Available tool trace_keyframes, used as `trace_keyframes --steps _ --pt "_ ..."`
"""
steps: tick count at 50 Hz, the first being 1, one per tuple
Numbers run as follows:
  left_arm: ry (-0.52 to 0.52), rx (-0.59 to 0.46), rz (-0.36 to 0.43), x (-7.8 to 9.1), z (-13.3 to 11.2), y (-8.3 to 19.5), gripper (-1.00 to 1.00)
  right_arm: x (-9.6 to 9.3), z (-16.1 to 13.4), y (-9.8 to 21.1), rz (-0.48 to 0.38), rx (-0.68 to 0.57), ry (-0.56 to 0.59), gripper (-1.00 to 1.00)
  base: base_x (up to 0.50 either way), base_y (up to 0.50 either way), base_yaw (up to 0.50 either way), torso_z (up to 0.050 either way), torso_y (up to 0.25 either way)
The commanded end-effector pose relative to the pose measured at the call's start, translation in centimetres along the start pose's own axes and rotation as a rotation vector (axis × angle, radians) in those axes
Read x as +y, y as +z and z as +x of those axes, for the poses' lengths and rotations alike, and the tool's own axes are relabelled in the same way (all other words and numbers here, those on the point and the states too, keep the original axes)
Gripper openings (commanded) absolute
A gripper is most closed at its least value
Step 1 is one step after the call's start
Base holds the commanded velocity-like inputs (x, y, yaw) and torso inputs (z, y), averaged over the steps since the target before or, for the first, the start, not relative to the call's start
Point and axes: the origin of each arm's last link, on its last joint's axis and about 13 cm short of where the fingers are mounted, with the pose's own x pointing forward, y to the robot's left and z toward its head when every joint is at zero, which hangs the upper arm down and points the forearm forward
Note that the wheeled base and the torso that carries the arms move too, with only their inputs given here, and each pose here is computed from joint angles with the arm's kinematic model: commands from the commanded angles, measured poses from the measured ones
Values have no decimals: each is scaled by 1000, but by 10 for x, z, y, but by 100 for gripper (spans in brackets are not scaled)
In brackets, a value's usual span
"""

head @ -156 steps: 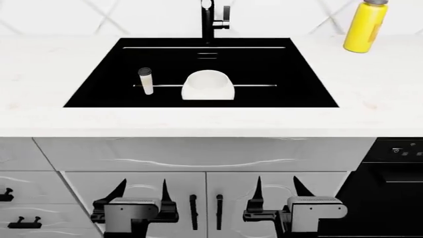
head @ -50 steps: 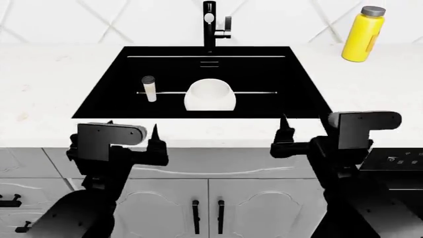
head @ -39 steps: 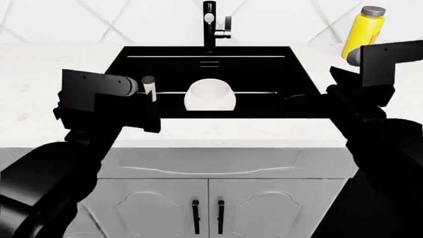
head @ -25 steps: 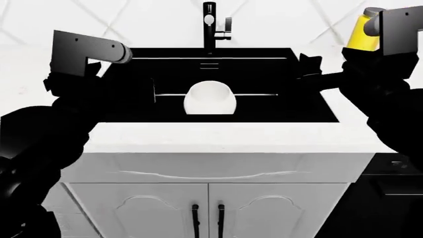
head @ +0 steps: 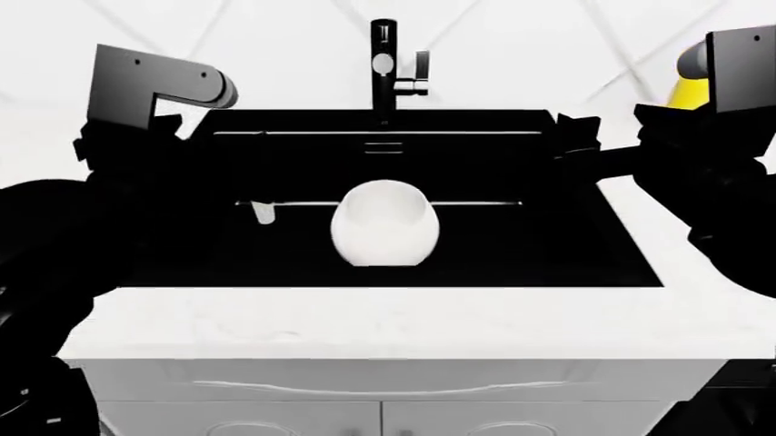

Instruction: Pick the cup and bowl from the sink and place them on the counter for drying.

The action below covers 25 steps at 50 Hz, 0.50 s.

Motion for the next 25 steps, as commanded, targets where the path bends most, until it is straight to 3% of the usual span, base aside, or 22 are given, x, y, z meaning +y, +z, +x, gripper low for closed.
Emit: trace_keyframes --steps 1,25 --pt "-3 18 3 1 0 -4 100 -1 -2 -3 4 19 0 100 387 0 0 0 0" --pt "0 33 3 2 2 -11 100 2 0 -6 -7 49 0 100 382 0 0 0 1"
